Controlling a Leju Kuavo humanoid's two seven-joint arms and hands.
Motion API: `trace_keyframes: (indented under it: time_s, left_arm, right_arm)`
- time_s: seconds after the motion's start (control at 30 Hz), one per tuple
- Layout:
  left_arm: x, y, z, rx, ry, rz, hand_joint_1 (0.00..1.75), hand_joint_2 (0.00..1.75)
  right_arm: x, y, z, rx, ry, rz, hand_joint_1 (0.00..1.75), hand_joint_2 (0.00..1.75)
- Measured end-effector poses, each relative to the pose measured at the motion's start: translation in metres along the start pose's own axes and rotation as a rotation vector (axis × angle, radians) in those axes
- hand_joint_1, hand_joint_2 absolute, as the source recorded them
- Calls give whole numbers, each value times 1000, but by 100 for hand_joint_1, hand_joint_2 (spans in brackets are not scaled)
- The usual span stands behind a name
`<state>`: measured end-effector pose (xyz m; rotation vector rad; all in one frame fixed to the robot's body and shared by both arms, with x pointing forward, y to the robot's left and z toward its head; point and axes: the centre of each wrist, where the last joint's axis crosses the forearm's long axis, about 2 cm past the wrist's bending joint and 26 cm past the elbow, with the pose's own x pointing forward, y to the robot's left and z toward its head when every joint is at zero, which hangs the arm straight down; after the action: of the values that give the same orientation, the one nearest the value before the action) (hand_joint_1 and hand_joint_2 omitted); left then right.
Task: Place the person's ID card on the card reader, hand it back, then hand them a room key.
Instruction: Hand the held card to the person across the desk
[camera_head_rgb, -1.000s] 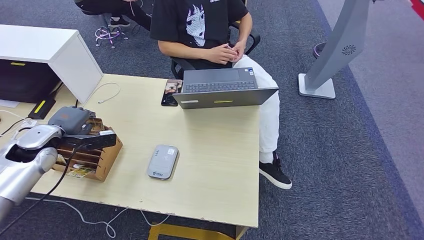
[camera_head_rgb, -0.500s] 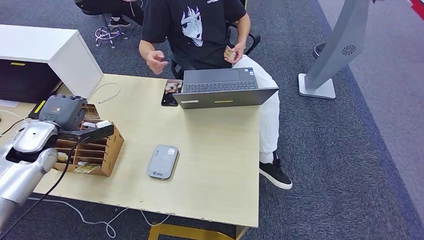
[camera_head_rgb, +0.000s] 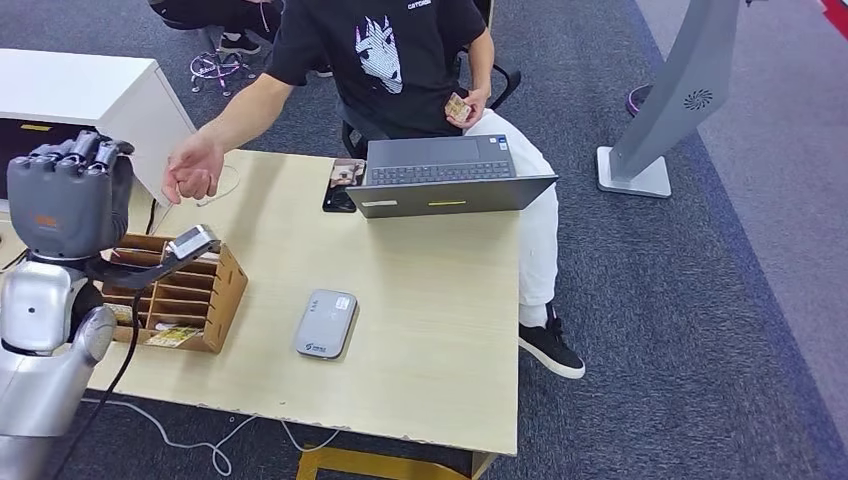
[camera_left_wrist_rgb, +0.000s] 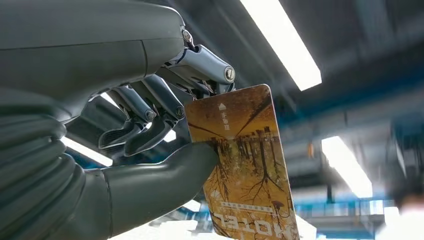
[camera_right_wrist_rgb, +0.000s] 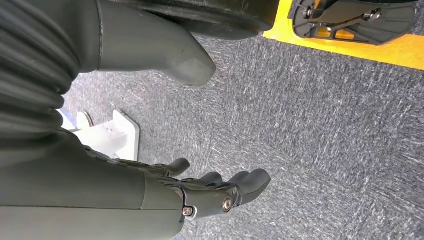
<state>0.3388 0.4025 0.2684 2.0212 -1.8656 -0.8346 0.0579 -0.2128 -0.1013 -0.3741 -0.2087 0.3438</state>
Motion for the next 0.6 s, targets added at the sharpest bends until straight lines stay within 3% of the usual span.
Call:
trace_keyframes:
  time_s: [0.1, 0.27, 0.6]
  left_arm:
    - [3, 13, -1, 97, -1, -4, 175, 175]
    - [4, 14, 2, 109, 19, -55, 175, 175]
    - [-26, -33, 8, -76, 162, -140, 175, 175]
  right_arm:
    - [0, 0, 0, -2, -2, 5, 0, 175]
    - [0, 0, 0, -4, -5, 22, 0, 175]
    - [2, 0, 0, -10, -14, 43, 0, 175]
